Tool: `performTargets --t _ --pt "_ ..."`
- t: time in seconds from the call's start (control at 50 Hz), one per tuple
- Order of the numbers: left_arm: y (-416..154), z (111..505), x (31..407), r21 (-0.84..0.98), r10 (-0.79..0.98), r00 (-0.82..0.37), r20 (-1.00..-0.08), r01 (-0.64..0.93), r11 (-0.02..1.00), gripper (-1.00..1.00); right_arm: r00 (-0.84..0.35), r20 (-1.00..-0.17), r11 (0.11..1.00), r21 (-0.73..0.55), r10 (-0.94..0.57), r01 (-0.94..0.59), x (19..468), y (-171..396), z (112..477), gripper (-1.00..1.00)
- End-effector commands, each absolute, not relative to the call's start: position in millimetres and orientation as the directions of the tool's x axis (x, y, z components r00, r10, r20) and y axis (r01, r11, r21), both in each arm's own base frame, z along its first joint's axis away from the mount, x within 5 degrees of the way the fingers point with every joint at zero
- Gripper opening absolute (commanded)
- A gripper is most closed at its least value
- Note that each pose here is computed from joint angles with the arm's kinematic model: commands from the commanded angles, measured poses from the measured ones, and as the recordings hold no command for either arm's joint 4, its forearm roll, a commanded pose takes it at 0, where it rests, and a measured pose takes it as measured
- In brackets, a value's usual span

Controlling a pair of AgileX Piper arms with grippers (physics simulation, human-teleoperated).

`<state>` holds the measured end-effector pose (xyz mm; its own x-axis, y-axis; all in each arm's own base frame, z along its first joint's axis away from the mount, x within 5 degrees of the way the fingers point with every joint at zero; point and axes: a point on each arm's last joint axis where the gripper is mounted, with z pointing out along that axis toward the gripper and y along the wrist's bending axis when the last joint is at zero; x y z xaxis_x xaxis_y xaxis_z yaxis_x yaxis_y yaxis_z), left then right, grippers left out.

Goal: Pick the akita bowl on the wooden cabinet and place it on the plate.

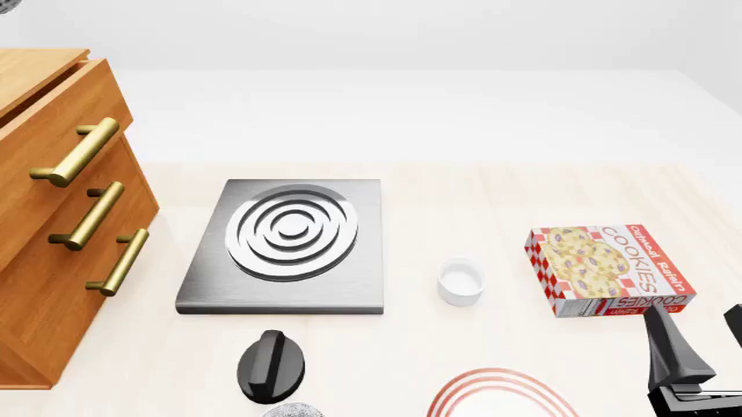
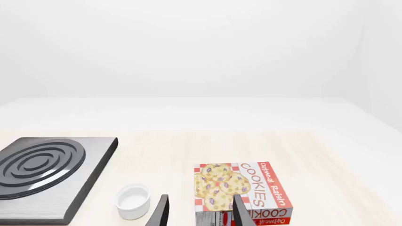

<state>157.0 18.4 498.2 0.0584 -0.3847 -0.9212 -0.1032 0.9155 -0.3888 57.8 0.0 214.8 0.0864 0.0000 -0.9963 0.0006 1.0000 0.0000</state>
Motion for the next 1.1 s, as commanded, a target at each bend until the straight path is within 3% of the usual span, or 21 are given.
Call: performTargets --t 0.02,1.1 --pt "12 500 155 -0.383 -0.38 0.051 -0.924 -0.065 0.922 -1.0 0.086 -0.996 1.0 0.0 0.0 0.001 58 0 215 1.0" --pt "-15 490 153 -0.351 -0.351 -0.022 -0.936 0.098 0.931 -1.0 0.086 -0.996 1.0 0.0 0.0 0.001 58 0 215 1.0"
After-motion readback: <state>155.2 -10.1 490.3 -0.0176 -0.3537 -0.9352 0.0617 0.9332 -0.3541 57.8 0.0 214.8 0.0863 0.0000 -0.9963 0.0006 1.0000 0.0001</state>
